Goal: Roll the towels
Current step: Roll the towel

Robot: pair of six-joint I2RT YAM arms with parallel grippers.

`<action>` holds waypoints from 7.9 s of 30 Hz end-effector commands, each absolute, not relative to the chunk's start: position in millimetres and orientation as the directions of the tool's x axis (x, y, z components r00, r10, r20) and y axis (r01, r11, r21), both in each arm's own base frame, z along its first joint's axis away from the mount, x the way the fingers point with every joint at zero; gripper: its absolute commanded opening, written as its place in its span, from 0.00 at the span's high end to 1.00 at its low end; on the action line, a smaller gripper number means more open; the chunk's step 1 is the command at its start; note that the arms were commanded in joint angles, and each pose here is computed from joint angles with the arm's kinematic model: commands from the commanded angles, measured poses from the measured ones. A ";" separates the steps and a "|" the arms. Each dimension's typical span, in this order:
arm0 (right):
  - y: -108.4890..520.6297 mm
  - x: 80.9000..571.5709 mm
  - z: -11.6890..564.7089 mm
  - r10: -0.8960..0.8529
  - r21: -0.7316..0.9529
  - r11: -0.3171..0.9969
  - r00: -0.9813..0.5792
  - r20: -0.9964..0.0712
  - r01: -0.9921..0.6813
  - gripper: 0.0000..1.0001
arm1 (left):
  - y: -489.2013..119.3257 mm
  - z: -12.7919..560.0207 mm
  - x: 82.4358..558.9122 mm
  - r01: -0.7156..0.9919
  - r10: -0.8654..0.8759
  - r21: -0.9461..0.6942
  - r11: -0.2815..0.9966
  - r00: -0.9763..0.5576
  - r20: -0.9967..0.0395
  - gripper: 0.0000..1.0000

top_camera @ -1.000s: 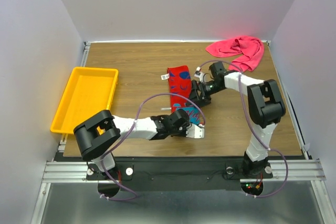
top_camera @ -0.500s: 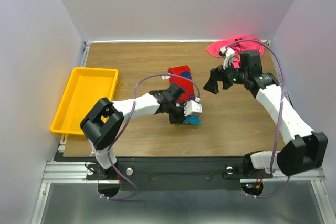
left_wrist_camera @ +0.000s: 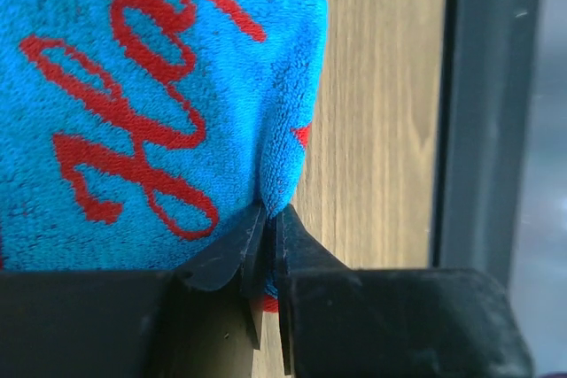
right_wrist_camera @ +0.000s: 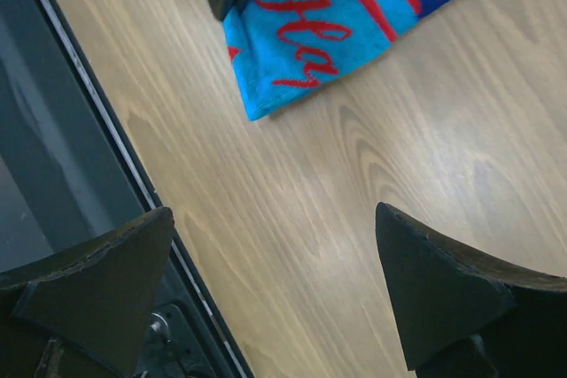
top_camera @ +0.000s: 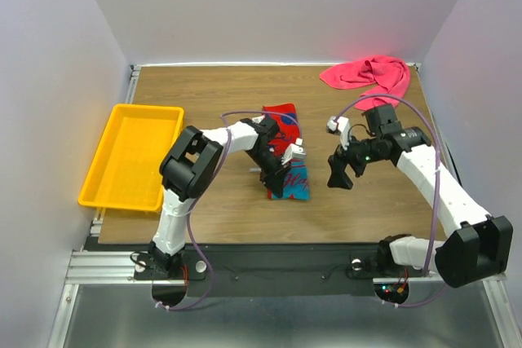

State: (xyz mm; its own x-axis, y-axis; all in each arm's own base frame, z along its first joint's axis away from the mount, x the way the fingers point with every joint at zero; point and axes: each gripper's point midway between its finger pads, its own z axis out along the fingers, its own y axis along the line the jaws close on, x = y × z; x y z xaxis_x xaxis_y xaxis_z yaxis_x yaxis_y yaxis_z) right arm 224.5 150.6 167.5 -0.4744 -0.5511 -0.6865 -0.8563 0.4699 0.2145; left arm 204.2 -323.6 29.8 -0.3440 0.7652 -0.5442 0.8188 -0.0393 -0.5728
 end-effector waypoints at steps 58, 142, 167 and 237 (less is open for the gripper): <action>278.4 188.7 64.2 -0.597 0.544 0.182 -0.532 -0.600 -0.819 1.00 | -214.8 159.7 312.0 0.922 0.511 -0.099 0.374 -0.294 -0.808 0.28; 235.1 231.5 114.7 -0.740 -0.141 0.269 -0.111 -0.663 -0.953 0.11 | -289.9 4.7 188.8 0.707 0.809 -0.706 -0.041 -0.390 -0.439 0.87; 290.1 204.6 54.5 -0.737 -0.140 -0.037 0.122 -0.664 -0.989 0.23 | -270.4 -10.8 208.7 0.692 0.799 -0.721 -0.028 -0.419 -0.432 0.82; 338.1 185.7 24.2 -0.615 0.934 0.103 -0.760 -0.211 -0.342 0.91 | -255.1 46.3 179.2 0.849 0.696 0.490 -0.196 0.472 -0.540 0.30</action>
State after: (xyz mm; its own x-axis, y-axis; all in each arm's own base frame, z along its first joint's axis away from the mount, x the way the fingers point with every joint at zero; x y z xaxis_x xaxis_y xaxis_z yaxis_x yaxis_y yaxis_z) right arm 180.7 338.4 35.5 -0.7709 -0.6083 -0.1889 -0.3062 0.0938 0.9473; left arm 167.4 -244.4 40.9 0.4759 0.6954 -0.5385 0.8574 -0.2302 0.4603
